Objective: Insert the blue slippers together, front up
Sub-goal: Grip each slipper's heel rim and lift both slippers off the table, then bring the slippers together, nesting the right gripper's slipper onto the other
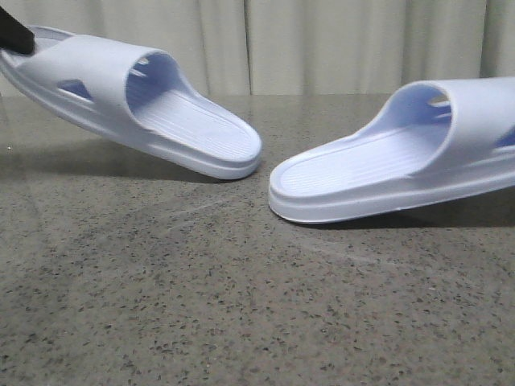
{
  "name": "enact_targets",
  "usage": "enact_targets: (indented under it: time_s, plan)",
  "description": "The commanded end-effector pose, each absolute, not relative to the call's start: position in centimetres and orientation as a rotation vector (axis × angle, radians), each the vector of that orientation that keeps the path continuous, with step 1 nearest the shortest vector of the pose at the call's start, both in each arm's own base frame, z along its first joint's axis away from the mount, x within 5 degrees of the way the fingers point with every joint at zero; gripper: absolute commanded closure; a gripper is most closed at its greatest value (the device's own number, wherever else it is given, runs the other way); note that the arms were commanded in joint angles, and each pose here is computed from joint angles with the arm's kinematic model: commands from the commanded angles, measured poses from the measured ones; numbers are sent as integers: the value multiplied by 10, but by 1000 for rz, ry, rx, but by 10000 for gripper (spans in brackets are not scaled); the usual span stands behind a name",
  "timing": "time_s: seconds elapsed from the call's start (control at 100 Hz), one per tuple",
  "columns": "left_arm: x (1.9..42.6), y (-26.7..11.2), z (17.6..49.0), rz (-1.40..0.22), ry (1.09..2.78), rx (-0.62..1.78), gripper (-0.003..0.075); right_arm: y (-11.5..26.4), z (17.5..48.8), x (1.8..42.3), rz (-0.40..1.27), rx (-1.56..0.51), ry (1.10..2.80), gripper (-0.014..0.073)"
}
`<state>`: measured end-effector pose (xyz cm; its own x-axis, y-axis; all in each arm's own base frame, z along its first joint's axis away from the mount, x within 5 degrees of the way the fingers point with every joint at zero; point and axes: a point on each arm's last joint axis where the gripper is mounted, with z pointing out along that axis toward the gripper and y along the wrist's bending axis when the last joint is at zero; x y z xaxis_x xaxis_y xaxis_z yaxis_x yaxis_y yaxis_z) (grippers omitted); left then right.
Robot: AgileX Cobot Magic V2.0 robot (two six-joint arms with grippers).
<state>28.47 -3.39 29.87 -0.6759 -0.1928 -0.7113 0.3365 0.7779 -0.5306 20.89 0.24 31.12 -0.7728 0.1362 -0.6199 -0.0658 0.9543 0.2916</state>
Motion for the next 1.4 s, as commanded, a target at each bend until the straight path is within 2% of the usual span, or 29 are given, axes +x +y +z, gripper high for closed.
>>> enact_targets:
  time_s: [0.0,0.27,0.42,0.57,0.76,0.87,1.06,1.39]
  plan:
    - [278,-27,324,-851,2064,90,705,4,342,214,422,59,2282,697]
    - [272,-7,330,-966,2033,9,705,9,389,219,525,80,2105,697]
    - [270,-3,335,-1046,1988,-25,705,12,394,222,588,111,2054,697]
    - [269,-5,338,-1112,1968,-52,705,18,397,229,728,110,1988,697]
    - [270,-9,340,-1253,1924,-48,705,24,393,241,865,96,1968,697]
    - [274,-10,335,-1363,1915,-61,705,24,385,251,896,99,1989,697]
    - [278,-11,332,-1463,1887,-74,705,25,376,263,940,71,1991,697]
    - [286,-14,323,-1509,1900,-94,705,25,364,275,967,43,2020,697]
